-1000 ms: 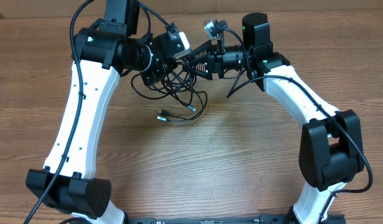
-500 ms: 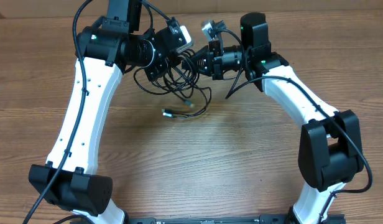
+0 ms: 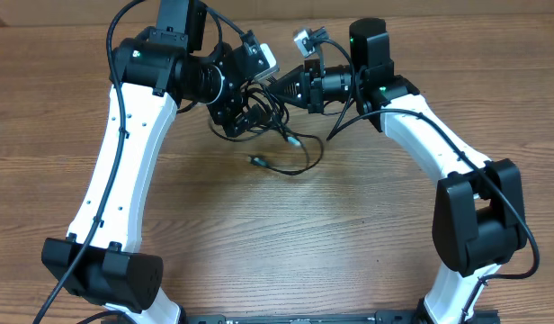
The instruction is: Untangle cables
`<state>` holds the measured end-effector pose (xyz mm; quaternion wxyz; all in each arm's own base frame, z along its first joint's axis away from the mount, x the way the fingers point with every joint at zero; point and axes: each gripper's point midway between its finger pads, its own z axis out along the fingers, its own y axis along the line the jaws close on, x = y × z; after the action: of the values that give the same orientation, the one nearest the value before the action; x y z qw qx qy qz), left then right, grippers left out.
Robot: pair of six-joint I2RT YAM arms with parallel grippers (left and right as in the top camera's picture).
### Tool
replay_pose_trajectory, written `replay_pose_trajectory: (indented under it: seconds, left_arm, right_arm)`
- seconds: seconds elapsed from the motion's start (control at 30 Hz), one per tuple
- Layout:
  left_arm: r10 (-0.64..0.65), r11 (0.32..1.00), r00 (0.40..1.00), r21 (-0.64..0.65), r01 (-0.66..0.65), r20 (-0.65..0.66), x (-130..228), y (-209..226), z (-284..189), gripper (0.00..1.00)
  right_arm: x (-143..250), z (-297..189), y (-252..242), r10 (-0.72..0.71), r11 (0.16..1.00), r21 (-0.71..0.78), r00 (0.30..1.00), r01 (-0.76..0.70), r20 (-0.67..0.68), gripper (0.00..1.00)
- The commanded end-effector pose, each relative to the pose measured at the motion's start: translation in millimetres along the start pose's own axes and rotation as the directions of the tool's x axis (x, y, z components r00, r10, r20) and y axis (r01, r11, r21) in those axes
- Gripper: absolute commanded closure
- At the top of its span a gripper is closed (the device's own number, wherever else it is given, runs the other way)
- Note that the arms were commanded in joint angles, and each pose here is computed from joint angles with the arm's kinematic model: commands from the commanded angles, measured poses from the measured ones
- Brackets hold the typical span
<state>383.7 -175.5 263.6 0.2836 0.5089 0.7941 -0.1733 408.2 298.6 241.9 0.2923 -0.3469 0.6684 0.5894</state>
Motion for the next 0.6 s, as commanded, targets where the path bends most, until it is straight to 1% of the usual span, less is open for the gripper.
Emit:
replay_pose_trajectory:
  seconds: [0.0, 0.1, 0.2, 0.23, 0.27, 0.47, 0.57]
  left_arm:
    - [-0.058, 0.997, 0.994, -0.049, 0.053, -0.096, 17, 6, 1, 0.00]
    - [-0.178, 0.978, 0.972, -0.138, 0.157, -0.155, 31, 17, -1, 0.00]
    - [-0.309, 0.935, 0.933, -0.242, 0.261, -0.187, 44, 28, -6, 0.00]
    - [-0.333, 0.925, 0.924, -0.258, 0.280, -0.190, 46, 30, -7, 0.00]
    - [-0.351, 0.917, 0.916, -0.268, 0.295, -0.195, 48, 30, -7, 0.00]
    - [-0.360, 0.912, 0.907, -0.286, 0.293, -0.220, 54, 30, -10, 0.00]
    - [-0.374, 0.906, 0.904, -0.289, 0.309, -0.206, 53, 31, -9, 0.00]
  right_arm:
    - [-12, -8, -2, 0.011, 1.000, 0.024, 1.000, -0.012, 0.021, 0.96]
    - [-12, -11, -4, 0.019, 0.999, 0.030, 1.000, -0.019, 0.023, 0.96]
    - [-12, -13, -6, 0.025, 0.999, 0.035, 0.999, -0.026, 0.025, 0.96]
    - [-13, -14, -6, 0.031, 0.999, 0.035, 0.999, -0.032, 0.027, 0.96]
    - [-13, -15, -6, 0.038, 0.999, 0.032, 0.999, -0.039, 0.027, 0.96]
    - [-13, -21, -2, 0.037, 0.999, 0.001, 0.999, -0.037, 0.026, 0.96]
    - [-14, -24, -2, 0.038, 0.999, -0.007, 0.999, -0.038, 0.027, 0.96]
